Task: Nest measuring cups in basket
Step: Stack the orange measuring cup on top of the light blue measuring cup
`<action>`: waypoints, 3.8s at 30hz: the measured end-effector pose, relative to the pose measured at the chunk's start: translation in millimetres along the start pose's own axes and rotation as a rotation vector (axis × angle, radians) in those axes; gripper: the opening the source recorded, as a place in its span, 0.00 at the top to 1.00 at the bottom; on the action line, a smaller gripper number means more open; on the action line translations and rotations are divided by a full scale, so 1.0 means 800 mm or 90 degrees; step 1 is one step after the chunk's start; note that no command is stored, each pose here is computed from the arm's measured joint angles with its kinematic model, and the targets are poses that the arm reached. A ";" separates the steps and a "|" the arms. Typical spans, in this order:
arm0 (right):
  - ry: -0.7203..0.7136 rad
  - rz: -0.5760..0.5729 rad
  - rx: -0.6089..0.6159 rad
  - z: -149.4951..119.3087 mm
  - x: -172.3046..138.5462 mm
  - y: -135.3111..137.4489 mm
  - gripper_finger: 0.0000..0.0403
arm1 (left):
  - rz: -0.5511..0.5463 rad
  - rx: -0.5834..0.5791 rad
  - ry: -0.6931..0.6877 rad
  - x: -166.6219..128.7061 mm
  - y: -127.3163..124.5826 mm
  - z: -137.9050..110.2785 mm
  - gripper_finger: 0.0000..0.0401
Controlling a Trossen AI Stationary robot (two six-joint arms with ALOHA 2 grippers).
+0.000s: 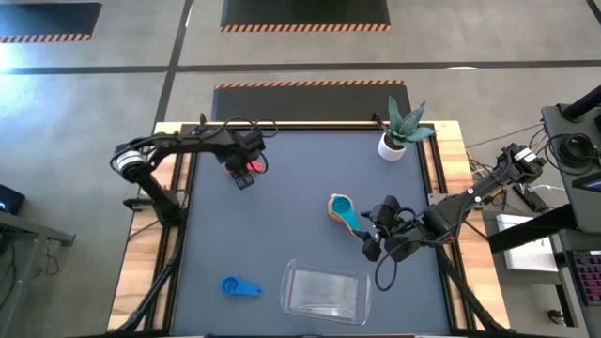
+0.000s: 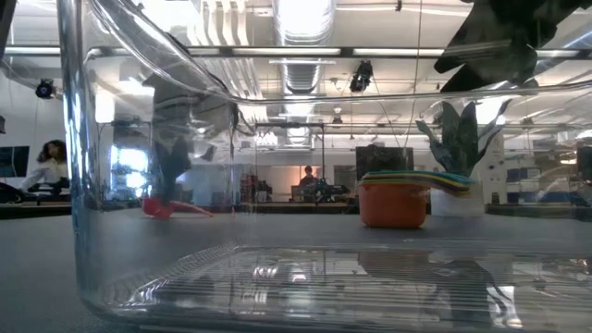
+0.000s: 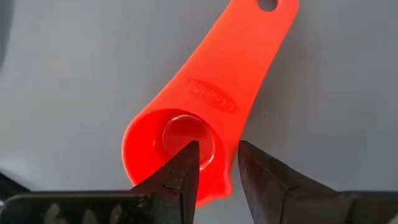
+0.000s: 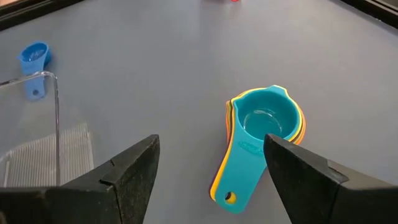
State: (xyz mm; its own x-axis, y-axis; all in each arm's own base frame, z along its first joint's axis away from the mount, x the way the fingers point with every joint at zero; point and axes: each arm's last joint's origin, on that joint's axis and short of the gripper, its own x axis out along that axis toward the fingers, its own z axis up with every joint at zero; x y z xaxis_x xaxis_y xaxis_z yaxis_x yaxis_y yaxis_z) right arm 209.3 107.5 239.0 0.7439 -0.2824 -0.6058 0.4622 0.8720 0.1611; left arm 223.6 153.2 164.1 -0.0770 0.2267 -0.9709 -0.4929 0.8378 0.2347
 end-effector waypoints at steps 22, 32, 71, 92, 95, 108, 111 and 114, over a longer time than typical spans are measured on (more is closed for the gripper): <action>-0.019 -0.015 -0.033 0.002 0.000 -0.001 0.32 | -0.037 0.053 -0.058 -0.028 -0.041 0.003 1.00; -0.088 -0.035 -0.074 0.029 -0.013 0.009 0.32 | -0.090 0.145 -0.227 -0.123 -0.132 0.018 1.00; -0.158 -0.034 -0.182 0.084 0.058 0.007 0.32 | -0.197 0.211 -0.395 -0.169 -0.213 0.061 1.00; -0.161 -0.032 -0.178 0.086 0.058 0.007 0.32 | -0.220 0.211 -0.421 -0.173 -0.218 0.063 1.00; -0.160 -0.029 -0.173 0.086 0.058 0.007 0.32 | -0.220 0.211 -0.422 -0.174 -0.218 0.063 1.00; -0.159 -0.028 -0.177 0.086 0.058 0.007 0.32 | -0.220 0.213 -0.424 -0.174 -0.218 0.063 1.00; -0.155 -0.004 -0.178 0.086 0.058 0.009 0.32 | -0.220 0.213 -0.424 -0.174 -0.218 0.063 1.00; -0.159 0.031 -0.178 0.089 0.058 0.011 0.32 | -0.220 0.213 -0.424 -0.174 -0.218 0.063 1.00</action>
State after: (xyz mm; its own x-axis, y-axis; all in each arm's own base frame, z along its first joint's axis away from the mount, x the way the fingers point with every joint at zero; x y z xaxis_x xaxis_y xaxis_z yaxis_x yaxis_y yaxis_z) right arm 282.4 73.4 268.0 0.8728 -0.2964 -0.3878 0.2995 0.9526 -0.0540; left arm 364.3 0.5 260.4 0.6144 0.0884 -0.7840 -0.1022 0.9943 0.0320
